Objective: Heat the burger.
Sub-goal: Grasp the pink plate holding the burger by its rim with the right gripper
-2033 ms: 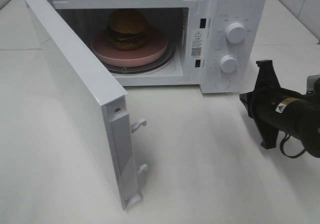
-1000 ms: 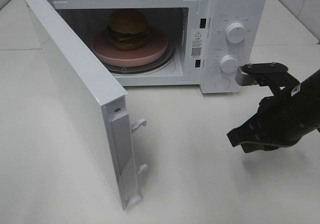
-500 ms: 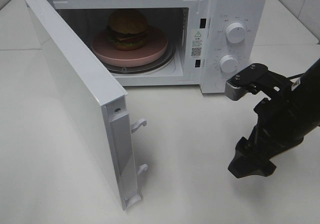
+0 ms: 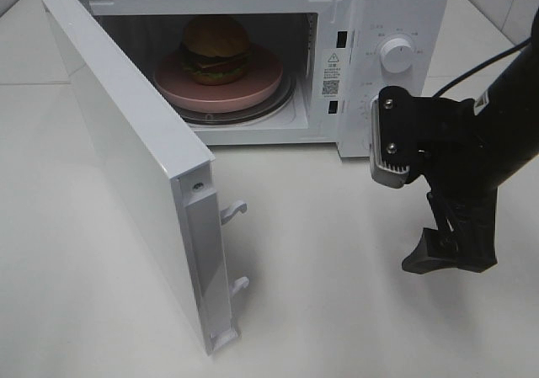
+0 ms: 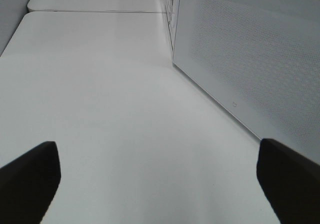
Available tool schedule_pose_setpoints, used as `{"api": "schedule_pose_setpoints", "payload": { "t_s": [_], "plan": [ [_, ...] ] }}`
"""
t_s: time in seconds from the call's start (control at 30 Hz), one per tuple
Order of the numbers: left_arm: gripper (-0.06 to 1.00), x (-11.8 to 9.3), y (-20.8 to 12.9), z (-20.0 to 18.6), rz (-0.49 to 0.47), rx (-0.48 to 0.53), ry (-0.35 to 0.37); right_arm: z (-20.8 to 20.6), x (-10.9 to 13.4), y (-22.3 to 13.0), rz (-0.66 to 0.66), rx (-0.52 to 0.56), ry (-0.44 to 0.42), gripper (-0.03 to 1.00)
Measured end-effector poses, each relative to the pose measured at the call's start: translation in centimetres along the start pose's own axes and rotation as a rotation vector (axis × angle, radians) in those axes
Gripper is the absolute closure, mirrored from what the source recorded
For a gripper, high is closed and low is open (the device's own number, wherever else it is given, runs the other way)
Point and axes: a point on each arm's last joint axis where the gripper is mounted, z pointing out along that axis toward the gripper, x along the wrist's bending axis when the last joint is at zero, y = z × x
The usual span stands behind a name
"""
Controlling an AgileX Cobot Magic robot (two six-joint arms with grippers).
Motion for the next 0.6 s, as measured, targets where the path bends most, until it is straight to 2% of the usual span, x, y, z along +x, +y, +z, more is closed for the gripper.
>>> {"api": "schedule_pose_setpoints", "payload": {
  "t_s": [0.07, 0.17, 0.37, 0.6],
  "plan": [
    [-0.05, 0.0, 0.0, 0.0, 0.0, 0.0, 0.0, -0.1, -0.2, 0.4, -0.049, -0.004, 0.001, -0.02],
    [-0.05, 0.0, 0.0, 0.0, 0.0, 0.0, 0.0, 0.6, -2.0, 2.9, -0.168, -0.009, 0.022, -0.02],
    [-0.05, 0.0, 0.0, 0.0, 0.0, 0.0, 0.0, 2.5, -4.2, 6.3, -0.243, -0.005, 0.062, -0.02],
    [-0.05, 0.0, 0.0, 0.0, 0.0, 0.0, 0.0, 4.6, -5.3, 9.7, -0.356, -0.014, 0.079, -0.02]
  ]
}}
